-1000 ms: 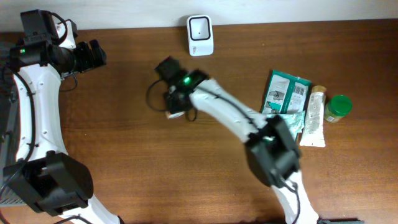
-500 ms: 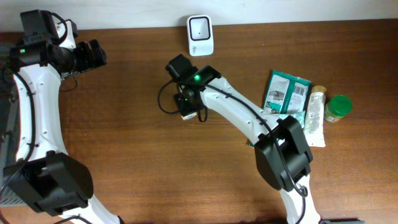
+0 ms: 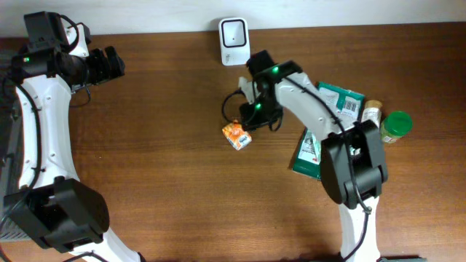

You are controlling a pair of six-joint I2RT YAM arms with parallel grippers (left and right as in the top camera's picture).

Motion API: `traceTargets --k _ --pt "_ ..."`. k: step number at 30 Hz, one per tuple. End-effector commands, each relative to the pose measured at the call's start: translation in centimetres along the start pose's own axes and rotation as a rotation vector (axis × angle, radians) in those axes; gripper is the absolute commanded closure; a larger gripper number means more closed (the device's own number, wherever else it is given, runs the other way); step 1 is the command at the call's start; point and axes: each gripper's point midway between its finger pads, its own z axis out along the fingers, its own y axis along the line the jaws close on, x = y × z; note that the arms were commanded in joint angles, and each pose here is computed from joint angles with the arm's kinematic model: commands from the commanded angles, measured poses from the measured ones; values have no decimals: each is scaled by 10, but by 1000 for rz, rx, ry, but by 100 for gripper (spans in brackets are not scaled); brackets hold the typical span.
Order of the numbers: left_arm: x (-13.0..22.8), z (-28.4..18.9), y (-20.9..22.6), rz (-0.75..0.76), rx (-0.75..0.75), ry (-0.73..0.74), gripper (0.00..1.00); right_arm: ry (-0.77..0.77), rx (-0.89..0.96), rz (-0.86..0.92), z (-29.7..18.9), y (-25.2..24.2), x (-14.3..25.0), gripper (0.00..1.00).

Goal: Scan the item barcode

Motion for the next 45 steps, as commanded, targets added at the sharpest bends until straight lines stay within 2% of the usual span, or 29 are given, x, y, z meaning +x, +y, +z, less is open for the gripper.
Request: traceTargets --k 1,7,14,19,23,30,31,33,34,42,45 --pt "2 4 1 -9 2 10 1 -26 -59 -24 -8 9 -9 55" --pt "2 4 1 -9 2 10 1 3 -57 -35 21 -2 -6 47" --pt "2 4 1 -9 2 10 1 33 -111 -24 50 -2 -2 47" --pt "2 4 1 -9 2 10 1 38 -126 -20 54 -1 1 49" --pt "2 4 1 -8 2 10 1 41 -124 5 55 -1 2 59" --pt "2 4 1 -8 2 10 1 57 -121 19 66 -5 11 60" --pt "2 4 1 -9 2 10 1 57 -121 19 66 -5 11 66" --pt "2 4 1 -9 2 10 1 54 -121 20 66 -5 10 91" --pt "2 4 1 -9 2 10 1 53 -120 26 66 -5 10 96" --pt "2 4 1 -8 2 10 1 51 -141 39 65 -2 9 96" --pt "2 4 1 -9 2 10 1 45 -233 60 60 10 7 96"
